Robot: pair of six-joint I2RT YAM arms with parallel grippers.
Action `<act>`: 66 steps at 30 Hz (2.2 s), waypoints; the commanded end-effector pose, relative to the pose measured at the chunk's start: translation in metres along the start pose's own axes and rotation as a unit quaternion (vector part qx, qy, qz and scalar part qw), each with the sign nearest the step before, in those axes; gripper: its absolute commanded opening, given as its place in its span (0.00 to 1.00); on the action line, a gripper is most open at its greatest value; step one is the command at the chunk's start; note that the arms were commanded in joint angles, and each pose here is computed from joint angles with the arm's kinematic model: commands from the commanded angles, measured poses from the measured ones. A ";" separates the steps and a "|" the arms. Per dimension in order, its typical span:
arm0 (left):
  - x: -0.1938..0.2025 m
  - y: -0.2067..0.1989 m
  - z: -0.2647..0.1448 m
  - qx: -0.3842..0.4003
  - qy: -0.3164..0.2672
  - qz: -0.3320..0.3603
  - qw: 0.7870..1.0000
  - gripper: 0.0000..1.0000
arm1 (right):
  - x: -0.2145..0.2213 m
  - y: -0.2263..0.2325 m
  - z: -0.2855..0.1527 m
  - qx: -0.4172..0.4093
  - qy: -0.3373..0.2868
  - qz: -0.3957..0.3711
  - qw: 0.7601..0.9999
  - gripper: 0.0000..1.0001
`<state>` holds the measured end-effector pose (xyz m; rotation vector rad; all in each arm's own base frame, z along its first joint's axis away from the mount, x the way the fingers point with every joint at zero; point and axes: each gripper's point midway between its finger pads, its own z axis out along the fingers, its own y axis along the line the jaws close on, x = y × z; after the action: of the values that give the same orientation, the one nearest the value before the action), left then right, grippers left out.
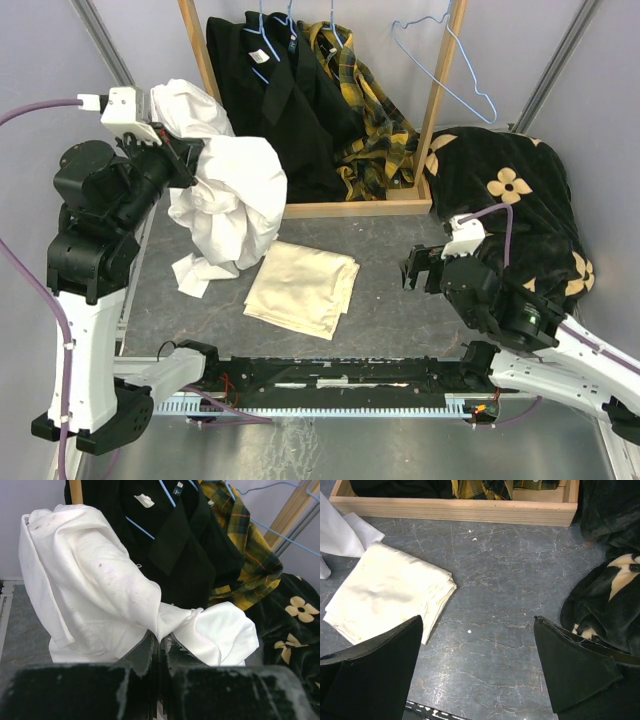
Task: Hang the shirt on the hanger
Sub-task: Place the shirt at the center of the board.
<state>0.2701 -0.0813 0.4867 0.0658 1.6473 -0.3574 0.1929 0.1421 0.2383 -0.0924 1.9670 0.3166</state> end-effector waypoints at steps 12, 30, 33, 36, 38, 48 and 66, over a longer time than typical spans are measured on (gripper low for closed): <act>-0.020 -0.115 0.035 0.162 0.031 -0.011 0.986 0.03 | 0.000 -0.027 -0.020 0.021 -0.011 0.026 0.999 0.99; 0.134 -0.152 0.038 0.116 0.124 0.001 0.985 0.03 | 0.004 -0.070 -0.033 0.090 -0.033 0.017 0.995 0.99; 0.185 -0.117 0.039 0.051 0.158 -0.013 0.986 0.30 | 0.003 -0.074 -0.034 0.095 -0.032 0.003 0.995 0.99; 0.233 -0.050 0.044 -0.068 0.201 -0.048 0.976 0.53 | 0.003 -0.071 -0.032 0.098 -0.027 -0.006 0.995 0.99; 0.249 -0.020 0.041 -0.095 0.218 -0.078 0.968 0.62 | 0.004 -0.067 -0.029 0.096 -0.019 -0.012 0.995 0.99; 0.247 -0.007 0.024 -0.050 0.213 -0.039 0.975 0.86 | 0.026 -0.027 0.003 0.055 0.040 -0.079 0.995 0.99; 0.276 -0.014 0.009 -0.013 0.237 -0.059 0.970 0.85 | 0.088 0.076 0.054 -0.094 0.199 -0.121 0.968 0.99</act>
<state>0.2429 -0.1393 0.2090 0.0337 2.1901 -0.3852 0.1745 0.2067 0.1351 -0.6238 2.3189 0.2268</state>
